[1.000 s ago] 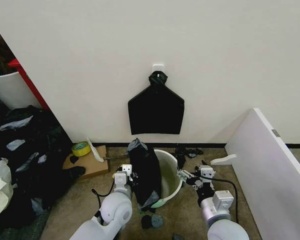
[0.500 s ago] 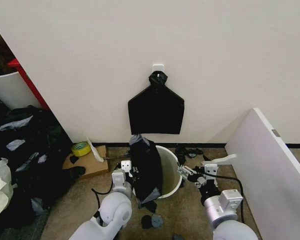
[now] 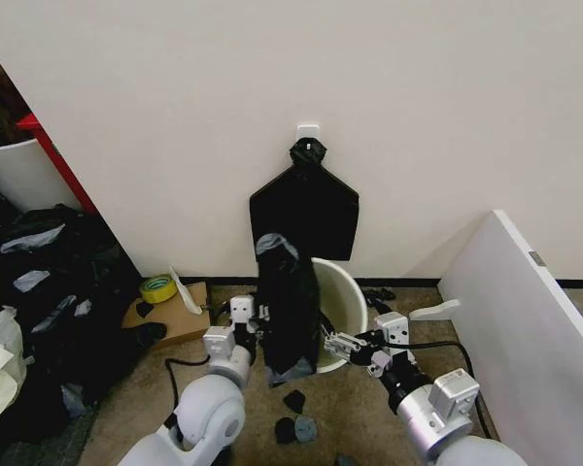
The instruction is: Place the garbage bag over the trash bin.
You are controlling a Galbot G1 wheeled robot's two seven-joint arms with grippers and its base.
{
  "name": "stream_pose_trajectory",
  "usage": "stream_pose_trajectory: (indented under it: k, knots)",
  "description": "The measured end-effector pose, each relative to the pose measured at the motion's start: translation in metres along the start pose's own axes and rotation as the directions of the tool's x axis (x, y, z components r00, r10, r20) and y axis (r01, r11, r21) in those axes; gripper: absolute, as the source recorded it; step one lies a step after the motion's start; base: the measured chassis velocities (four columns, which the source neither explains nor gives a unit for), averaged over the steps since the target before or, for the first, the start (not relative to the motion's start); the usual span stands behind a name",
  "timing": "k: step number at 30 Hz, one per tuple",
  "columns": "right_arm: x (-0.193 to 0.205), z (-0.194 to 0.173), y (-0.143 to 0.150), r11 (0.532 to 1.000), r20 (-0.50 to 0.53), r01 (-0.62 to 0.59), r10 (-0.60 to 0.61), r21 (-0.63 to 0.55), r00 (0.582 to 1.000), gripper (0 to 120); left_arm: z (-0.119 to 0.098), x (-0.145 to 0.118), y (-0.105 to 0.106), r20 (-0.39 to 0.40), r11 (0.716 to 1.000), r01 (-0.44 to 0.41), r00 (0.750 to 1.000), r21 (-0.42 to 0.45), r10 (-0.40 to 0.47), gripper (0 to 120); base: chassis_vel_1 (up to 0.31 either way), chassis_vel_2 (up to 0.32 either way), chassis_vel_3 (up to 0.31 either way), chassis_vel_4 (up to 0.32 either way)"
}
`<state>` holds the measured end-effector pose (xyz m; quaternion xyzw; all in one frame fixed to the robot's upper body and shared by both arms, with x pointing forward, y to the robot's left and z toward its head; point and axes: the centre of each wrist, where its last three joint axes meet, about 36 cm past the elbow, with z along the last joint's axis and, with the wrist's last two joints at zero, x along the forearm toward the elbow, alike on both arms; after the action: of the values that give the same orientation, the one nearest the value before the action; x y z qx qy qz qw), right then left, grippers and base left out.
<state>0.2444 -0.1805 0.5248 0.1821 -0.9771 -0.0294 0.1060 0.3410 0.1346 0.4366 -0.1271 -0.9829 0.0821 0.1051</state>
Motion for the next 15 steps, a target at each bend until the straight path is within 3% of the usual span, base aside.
stream_pose_trajectory:
  k: [8, 15]
  knots:
    - [-0.011, -0.012, 0.003, 0.993, 0.049, 0.027, -0.033, 0.112, 0.998, 100, 0.005, 0.012, -0.001, 0.013, 0.998, 0.016, 1.0, -0.057, -0.015, 4, 0.0, 0.0, 0.0, 0.0]
    - [-0.026, -0.017, 0.006, 0.988, 0.056, 0.059, -0.068, 0.14, 0.996, 100, 0.009, 0.013, -0.001, 0.013, 0.996, 0.016, 1.0, -0.083, -0.015, 4, 0.0, 0.0, 0.0, 0.0]
